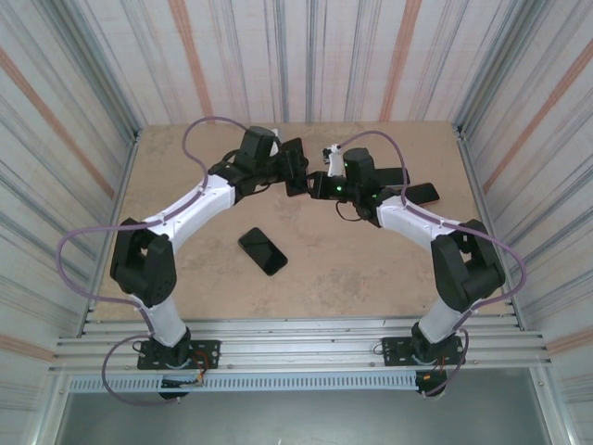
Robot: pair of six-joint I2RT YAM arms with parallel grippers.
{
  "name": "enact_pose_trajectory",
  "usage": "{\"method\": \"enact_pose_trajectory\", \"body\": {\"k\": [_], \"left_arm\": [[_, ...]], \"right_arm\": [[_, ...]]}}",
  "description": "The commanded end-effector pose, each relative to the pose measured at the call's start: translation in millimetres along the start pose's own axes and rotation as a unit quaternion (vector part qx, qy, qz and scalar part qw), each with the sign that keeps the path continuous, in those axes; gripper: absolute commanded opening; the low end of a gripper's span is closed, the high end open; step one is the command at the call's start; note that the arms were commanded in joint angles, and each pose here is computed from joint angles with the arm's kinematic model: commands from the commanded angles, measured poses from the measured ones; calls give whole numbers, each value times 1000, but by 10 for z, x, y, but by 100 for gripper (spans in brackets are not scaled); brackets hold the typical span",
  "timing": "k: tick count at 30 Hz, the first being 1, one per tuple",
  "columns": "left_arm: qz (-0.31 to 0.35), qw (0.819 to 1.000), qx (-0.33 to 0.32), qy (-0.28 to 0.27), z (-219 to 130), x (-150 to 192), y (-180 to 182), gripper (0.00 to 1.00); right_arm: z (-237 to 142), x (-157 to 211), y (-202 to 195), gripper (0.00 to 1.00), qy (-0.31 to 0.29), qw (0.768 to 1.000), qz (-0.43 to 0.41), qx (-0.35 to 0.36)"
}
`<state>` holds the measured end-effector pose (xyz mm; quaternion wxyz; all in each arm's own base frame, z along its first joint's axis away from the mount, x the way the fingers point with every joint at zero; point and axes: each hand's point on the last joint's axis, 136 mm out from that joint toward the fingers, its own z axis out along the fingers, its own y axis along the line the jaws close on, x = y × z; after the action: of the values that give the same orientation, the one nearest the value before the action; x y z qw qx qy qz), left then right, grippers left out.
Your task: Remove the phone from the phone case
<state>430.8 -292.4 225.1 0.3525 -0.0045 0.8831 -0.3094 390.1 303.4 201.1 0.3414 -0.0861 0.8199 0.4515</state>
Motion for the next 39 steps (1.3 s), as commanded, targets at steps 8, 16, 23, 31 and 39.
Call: {"method": "enact_pose_trajectory", "body": {"k": [8,16,23,31,39], "left_arm": [[-2,996,82,-33,-335,-367,-321,99],[-28,989,144,-19,-373,-621,-359,96],[-65,971,230,20,-328,-756,-668,84],[-79,956,280,43,-404,-810,-875,73],[-79,940,327,57,-557,-824,-1047,56]], "right_arm": [[-317,-298,188,0,-37,998,27,-41],[-618,-446,348,0,-57,987,92,-117],[-774,-573,606,0,-66,971,137,-183],[-900,-690,765,0,-74,961,155,-215],[-962,-738,786,0,-67,955,169,-236]]}}
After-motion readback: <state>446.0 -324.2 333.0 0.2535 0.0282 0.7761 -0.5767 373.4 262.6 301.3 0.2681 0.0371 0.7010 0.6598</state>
